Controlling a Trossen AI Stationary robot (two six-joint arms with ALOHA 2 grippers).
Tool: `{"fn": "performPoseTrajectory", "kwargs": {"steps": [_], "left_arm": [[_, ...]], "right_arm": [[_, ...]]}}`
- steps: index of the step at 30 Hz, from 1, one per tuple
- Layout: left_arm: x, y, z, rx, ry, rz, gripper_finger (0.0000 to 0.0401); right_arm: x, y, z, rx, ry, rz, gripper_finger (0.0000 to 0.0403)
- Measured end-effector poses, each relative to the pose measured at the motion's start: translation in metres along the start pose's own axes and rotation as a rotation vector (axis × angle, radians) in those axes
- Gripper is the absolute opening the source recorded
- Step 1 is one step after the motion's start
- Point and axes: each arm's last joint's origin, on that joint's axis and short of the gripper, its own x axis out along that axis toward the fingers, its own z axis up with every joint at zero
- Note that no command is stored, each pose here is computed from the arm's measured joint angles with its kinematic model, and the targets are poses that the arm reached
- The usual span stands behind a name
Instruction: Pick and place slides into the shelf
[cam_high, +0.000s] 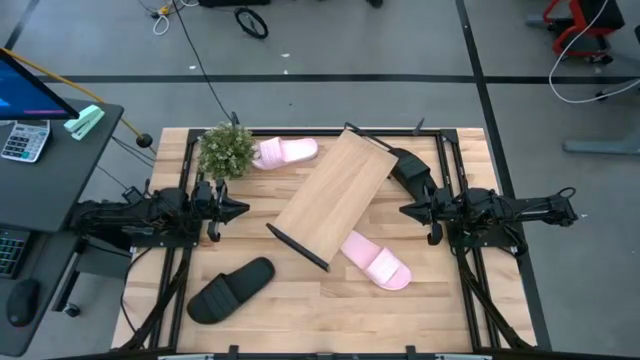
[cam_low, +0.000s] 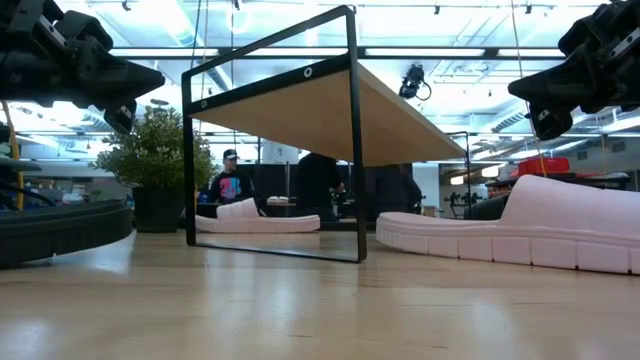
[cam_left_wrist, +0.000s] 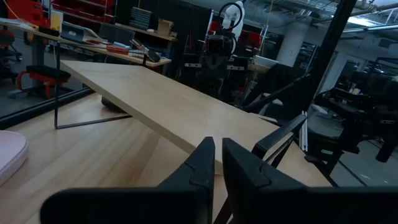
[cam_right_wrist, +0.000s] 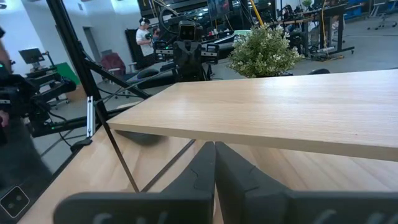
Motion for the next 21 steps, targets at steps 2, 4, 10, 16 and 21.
{"fn": "performPoseTrajectory", "kwargs": {"steps": [2, 4, 10, 16, 21], "left_arm": [[0.0, 0.0, 0.0, 0.0, 0.0, 0.0, 0.0039], [0.0, 0.0, 0.0, 0.0, 0.0, 0.0, 0.0039], [0.0, 0.0, 0.0, 0.0, 0.0, 0.0, 0.003], [0.0, 0.0, 0.0, 0.0, 0.0, 0.0, 0.0026], [0.0, 0.0, 0.0, 0.0, 0.0, 0.0, 0.0035]], "right_arm": [[0.0, 0.0, 0.0, 0.0, 0.0, 0.0, 0.0014], [0.0, 0.0, 0.0, 0.0, 0.0, 0.0, 0.0014], [0.0, 0.0, 0.0, 0.0, 0.0, 0.0, 0.0014], [0.0, 0.0, 0.0, 0.0, 0.0, 0.0, 0.0014], [0.0, 0.0, 0.0, 0.0, 0.0, 0.0, 0.0014]]}}
